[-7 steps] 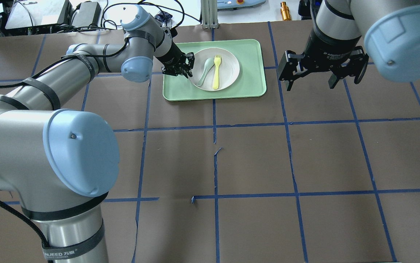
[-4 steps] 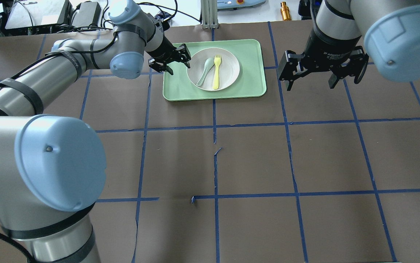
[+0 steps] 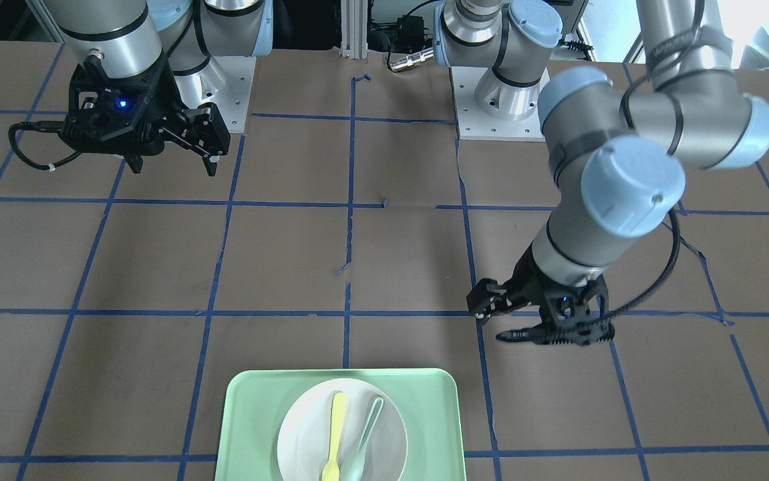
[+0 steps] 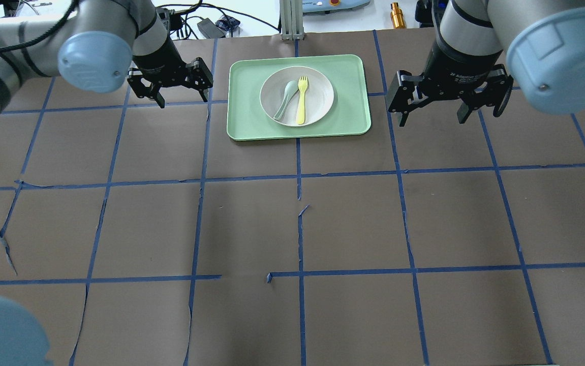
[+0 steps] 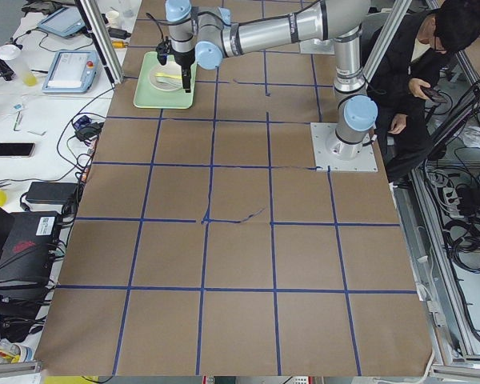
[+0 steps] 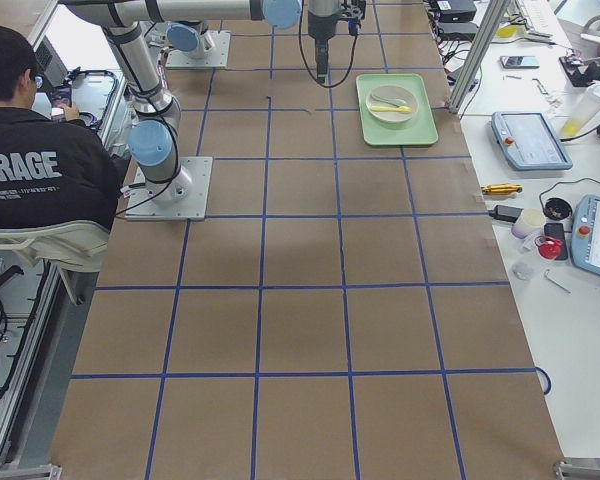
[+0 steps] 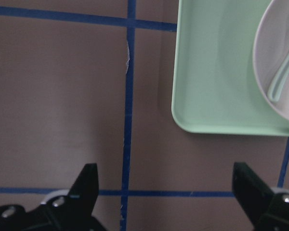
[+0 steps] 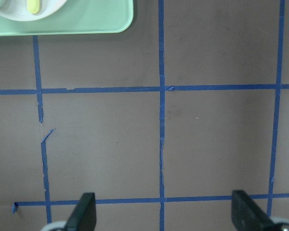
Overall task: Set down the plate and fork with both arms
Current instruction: 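Move the right gripper over the yellow fork on the plate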
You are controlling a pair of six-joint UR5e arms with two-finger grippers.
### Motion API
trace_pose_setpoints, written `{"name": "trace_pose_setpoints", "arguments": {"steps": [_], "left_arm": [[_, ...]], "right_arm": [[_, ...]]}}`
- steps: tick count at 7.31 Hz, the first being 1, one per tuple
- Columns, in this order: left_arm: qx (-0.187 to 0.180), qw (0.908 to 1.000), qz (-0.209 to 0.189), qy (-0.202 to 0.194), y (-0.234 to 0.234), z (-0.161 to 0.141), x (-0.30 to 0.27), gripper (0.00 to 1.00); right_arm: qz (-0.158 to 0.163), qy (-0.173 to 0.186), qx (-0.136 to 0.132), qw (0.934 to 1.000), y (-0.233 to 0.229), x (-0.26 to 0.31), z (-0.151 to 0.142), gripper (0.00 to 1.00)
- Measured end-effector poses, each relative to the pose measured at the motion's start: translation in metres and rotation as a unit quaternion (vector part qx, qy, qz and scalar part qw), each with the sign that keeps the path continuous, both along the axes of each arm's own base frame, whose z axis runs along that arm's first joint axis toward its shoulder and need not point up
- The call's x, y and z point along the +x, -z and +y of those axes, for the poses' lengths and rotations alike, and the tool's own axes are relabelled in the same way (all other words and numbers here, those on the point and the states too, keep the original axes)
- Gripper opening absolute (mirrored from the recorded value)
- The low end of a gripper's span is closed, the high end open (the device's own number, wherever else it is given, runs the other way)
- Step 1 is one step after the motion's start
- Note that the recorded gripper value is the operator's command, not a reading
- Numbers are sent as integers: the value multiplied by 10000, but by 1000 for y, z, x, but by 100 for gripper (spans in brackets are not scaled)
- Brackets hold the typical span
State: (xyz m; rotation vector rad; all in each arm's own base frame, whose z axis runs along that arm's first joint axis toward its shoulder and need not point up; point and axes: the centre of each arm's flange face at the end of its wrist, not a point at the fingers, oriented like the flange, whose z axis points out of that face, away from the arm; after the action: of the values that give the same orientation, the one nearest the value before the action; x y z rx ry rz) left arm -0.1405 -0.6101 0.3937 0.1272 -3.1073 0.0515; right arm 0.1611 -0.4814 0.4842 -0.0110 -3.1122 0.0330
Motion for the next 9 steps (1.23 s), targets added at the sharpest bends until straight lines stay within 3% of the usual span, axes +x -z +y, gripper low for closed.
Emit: {"name": "trace_pose_setpoints", "arguments": {"steps": [1,3,5,7,9], "left_arm": [[-4,10000,-63,9,-35,32,-4,100],[-25,9999,-96,-36,-54,88,-19,100],[-121,9999,-112,-32,-54,107,-23,100],[-132,9998,-117,-34,-53,108,-23,100],[-107,9999,-117,-52,-50,107,-23,100]], "right_arm": [[4,-2,-9,10000,0,0,0,100],[4,4,-39,10000,2,0,-3,100],[-5,-121,-157,9998,15,8,-25,100],[-14,-476,-228,9986,52,51,-79,100],[-34,-595,-180,9981,100,102,-154,100]]}}
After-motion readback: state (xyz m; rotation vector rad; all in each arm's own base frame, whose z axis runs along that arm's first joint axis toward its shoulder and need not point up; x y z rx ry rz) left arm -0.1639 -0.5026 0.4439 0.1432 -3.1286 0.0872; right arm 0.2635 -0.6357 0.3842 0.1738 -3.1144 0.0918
